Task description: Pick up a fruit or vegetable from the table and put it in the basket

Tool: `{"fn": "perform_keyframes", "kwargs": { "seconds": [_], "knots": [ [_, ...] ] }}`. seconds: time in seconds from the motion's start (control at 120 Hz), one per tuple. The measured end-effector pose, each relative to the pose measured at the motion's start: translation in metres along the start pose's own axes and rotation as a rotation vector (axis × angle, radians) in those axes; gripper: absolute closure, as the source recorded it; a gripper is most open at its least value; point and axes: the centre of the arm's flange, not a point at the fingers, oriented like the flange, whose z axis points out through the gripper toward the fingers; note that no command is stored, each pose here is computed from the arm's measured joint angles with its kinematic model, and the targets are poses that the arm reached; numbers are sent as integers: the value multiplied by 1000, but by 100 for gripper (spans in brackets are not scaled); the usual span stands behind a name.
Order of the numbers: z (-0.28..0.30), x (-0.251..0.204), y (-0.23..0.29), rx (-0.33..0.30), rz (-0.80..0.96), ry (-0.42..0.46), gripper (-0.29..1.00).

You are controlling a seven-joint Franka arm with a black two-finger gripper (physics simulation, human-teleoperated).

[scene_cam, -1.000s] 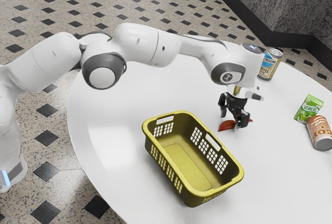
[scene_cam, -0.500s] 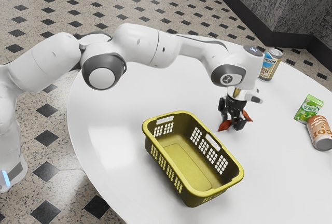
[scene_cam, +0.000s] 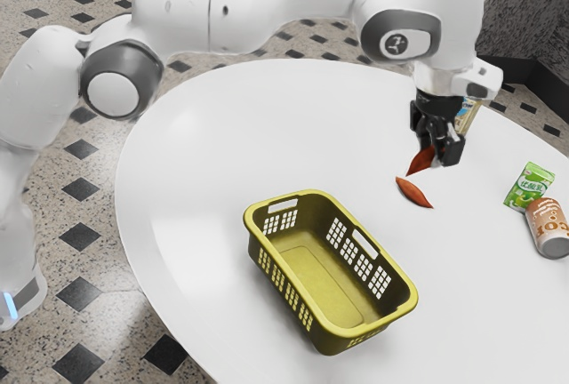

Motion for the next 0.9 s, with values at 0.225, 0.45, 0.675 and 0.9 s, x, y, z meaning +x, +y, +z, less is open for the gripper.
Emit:
{"fn": "perform_keyframes", "kwargs": {
  "seconds": [0.225,0.45,0.675,0.9],
  "knots": [
    [-9,-70,132,8,178,-93,52],
    [-1,-117,101,116,129,-179,53],
    [-23,-174,78,185,106,-156,54],
    [-24,-204,83,227,93,-136,54]
  ]
}}
